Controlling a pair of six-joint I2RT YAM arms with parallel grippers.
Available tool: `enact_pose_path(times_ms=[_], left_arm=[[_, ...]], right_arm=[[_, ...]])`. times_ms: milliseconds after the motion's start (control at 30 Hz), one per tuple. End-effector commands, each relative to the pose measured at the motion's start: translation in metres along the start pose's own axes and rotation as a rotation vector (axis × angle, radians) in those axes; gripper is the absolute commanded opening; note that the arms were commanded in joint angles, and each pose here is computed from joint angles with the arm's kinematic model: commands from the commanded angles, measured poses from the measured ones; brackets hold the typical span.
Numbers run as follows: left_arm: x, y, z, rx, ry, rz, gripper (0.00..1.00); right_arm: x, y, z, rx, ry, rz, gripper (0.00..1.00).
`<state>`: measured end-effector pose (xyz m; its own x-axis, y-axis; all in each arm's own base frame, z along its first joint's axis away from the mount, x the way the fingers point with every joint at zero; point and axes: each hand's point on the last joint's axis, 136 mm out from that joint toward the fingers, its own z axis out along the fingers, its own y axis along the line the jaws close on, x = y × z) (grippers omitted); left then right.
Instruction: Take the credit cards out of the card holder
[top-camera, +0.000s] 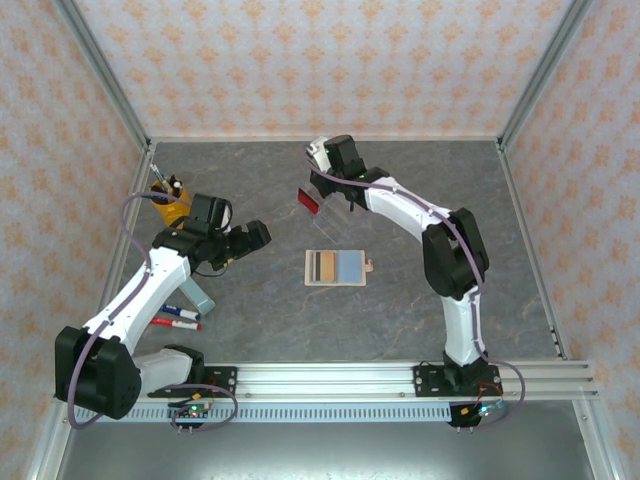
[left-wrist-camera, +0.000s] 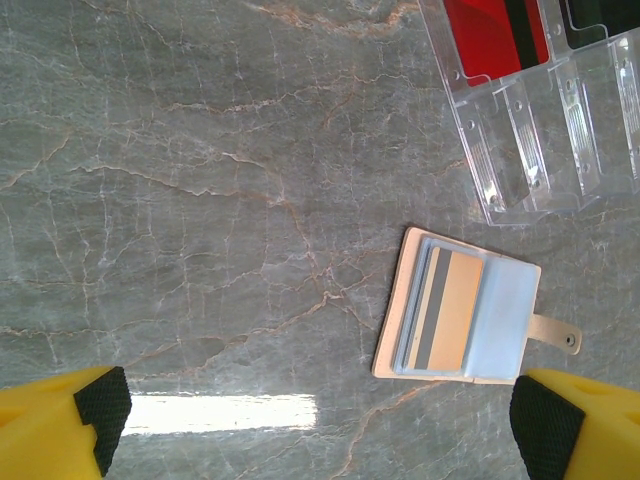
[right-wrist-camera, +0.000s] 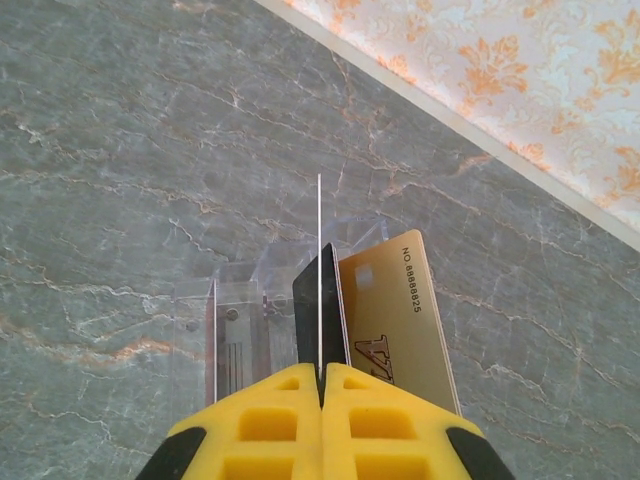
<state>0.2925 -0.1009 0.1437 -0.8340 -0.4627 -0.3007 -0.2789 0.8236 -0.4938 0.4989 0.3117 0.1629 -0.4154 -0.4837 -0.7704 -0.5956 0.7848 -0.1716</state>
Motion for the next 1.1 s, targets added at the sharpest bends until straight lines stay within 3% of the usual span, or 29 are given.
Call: enact_pose_path(times_ms=[0, 200, 600, 800, 967, 1067], left_arm=[[-0.005, 0.002, 0.001, -0.015, -0.005, 0.011, 1.00], [-0.002, -0.002, 0.005, 0.008, 0.016, 0.012, 1.00], [-0.001, -0.003, 0.004, 0.017, 0.021, 0.016, 1.00], [-0.001, -0.003, 0.004, 0.017, 0.022, 0.015, 1.00], [0.000, -0.004, 0.004, 0.020, 0.025, 0.012, 1.00], [0.001, -0.005, 0.004, 0.026, 0.029, 0.010, 1.00]], right_arm=[[-0.001, -0.002, 0.003, 0.013, 0.026, -0.034, 0.00], [0.005, -0.004, 0.008, 0.030, 0.047, -0.039, 0.01], [0.000, -0.013, 0.006, 0.077, 0.062, 0.004, 0.16], [-0.015, -0.013, -0.030, 0.056, 0.004, 0.092, 0.22], [-0.017, -0.010, -0.073, 0.031, -0.039, 0.252, 0.37], [0.000, 0.000, -0.096, -0.018, -0.039, 0.392, 0.44]])
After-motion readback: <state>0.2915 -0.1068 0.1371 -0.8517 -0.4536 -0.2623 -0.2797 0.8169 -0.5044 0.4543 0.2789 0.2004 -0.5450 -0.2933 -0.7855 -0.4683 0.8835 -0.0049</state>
